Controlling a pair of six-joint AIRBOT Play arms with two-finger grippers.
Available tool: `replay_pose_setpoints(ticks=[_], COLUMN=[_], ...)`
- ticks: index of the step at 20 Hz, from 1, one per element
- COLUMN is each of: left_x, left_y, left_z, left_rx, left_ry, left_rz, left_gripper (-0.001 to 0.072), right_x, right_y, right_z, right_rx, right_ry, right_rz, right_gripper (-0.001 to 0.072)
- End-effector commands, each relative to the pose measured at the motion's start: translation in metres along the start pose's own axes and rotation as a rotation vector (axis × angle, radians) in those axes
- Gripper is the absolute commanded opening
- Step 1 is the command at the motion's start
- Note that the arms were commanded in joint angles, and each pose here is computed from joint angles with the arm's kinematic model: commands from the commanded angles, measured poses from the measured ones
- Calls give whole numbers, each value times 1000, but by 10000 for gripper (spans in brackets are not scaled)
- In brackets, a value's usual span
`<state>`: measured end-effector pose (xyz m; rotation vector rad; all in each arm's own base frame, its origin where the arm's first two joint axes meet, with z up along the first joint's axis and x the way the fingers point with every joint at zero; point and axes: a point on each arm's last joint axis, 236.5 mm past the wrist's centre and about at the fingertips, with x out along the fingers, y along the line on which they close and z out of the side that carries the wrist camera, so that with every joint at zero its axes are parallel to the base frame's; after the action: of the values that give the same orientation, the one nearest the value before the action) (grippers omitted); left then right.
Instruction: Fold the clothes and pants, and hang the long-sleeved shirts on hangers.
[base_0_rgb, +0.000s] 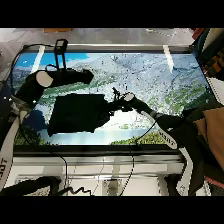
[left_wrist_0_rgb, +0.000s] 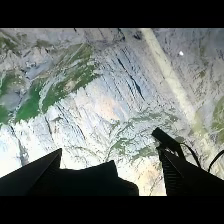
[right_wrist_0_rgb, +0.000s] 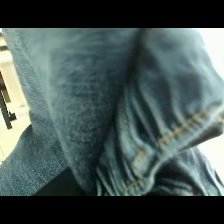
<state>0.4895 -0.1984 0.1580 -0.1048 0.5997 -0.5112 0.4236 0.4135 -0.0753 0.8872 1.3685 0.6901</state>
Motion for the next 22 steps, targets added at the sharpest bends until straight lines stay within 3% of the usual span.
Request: replay_pose_setpoints(ticks=[1, 6, 11, 15, 19, 22], left_x=[-26, -90, -169, -227, -262, -273], left_y=[7, 1, -30, -52, -62, -63], left_z=[16, 43, 79, 96, 102, 103], left_rx=[24, 99, 153, 190, 223, 243], left_ry=[-37, -109, -271, -385, -451, -470], left_rz=[28, 67, 61, 57, 72, 91], left_gripper=[696, 696, 696, 696, 696, 696], right_x=[1, -108, -313, -483, -634, -725], right_y=[19, 78, 122, 71, 17, -29], right_z=[18, 75, 111, 85, 11, -65], right_rx=[-42, -139, -252, -128, 4, 205], right_ry=[-85, -171, -431, -670, -941, -1121], right_rz=[13, 120, 102, -203, -537, -818], right_gripper=[20, 19, 19, 19, 19, 20])
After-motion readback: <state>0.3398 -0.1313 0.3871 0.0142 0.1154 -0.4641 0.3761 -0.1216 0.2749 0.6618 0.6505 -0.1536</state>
